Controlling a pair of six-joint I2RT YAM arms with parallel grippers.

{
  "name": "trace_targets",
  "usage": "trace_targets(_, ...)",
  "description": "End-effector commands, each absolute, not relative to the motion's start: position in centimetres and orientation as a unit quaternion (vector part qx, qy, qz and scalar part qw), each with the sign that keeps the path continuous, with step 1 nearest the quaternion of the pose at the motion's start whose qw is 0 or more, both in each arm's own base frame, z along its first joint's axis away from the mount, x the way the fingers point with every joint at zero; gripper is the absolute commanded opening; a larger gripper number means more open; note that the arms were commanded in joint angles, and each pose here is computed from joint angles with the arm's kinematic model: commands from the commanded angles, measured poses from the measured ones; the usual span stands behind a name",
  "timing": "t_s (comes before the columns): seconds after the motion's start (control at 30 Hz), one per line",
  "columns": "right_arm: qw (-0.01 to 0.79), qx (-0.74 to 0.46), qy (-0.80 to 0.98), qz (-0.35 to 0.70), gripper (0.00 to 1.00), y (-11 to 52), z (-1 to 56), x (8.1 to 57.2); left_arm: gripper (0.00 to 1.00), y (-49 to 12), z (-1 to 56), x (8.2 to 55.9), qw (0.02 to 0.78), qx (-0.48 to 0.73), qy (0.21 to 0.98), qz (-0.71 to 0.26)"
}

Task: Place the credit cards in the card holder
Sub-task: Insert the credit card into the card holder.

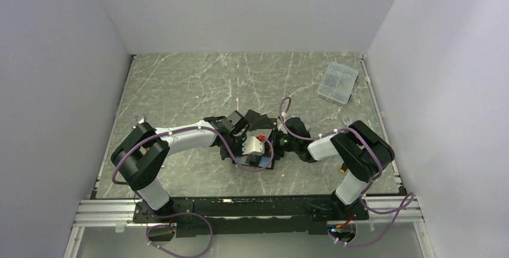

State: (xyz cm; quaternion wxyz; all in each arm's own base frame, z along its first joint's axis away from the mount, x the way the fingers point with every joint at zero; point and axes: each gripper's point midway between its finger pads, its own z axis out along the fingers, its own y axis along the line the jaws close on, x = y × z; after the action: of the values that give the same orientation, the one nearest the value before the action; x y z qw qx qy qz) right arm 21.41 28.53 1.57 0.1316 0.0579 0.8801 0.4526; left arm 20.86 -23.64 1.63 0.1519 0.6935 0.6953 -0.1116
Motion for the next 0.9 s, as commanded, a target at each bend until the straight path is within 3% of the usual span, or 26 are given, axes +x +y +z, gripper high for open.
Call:
trace_targets(0.0, 0.071, 0.082, 0.923, 0.369, 0.00, 25.6, -3.1, 17.8, 0.04, -23.8, 0.8, 18.2, 0.113, 0.697, 0.693, -0.148)
trace_targets(0.7, 0.087, 0.008, 0.920, 0.383, 0.00, 27.3, -2.1, 20.6, 0.01, -23.6, 0.8, 18.3, 0.114, 0.698, 0.691, -0.146)
trace_targets(0.87, 0.086, 0.025, 0.934, 0.346, 0.14, 26.3, -3.1, 20.6, 0.00, -23.6, 1.0, 18.3, 0.116, 0.698, 0.692, -0.145)
